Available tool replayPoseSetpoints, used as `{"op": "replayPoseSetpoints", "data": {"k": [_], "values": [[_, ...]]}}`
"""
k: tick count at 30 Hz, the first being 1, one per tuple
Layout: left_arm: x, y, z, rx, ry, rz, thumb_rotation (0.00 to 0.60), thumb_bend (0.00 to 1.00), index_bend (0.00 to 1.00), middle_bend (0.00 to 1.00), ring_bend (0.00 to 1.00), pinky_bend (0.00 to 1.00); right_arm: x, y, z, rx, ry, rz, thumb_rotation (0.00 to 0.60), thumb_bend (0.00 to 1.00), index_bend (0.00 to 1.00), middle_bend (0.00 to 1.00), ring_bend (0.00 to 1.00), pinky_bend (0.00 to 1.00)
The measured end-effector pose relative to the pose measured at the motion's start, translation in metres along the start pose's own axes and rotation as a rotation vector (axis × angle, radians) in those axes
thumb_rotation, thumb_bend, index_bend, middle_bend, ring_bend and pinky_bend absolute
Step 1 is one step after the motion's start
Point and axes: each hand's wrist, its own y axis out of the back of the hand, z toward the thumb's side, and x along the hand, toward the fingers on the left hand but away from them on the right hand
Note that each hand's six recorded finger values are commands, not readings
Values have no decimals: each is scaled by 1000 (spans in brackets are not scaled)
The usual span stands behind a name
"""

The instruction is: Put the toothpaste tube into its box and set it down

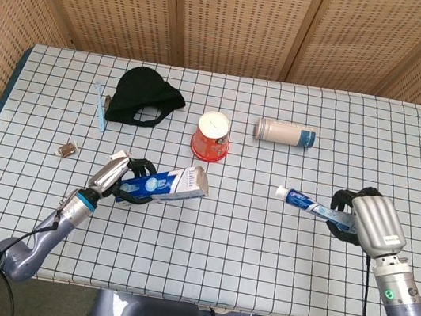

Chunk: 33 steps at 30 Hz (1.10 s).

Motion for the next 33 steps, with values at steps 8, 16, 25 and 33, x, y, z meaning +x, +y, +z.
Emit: {"op": "replayPoseSetpoints", "data": {"k": [8, 16, 25, 33], "values": [[9, -8, 4, -15, -47, -15, 600, 232, 557, 479, 498, 517, -6, 31, 12, 23, 35, -36, 600, 668, 675, 665, 656, 422], [17, -12, 7, -4, -73, -15, 600, 228, 567, 479, 498, 517, -14, 62, 31, 25, 92, -2, 600, 648, 675, 663, 656, 464], [23, -16, 12, -38, -101, -11, 600, 222, 573, 479, 498, 517, -22, 67, 58, 1, 163, 84, 600, 642, 675, 663, 658, 474], [27, -16, 19, -30, -116, -29, 600, 218, 574, 479, 498, 517, -29, 63, 79, 36, 206, 111, 600, 639, 675, 663, 658, 473]]}}
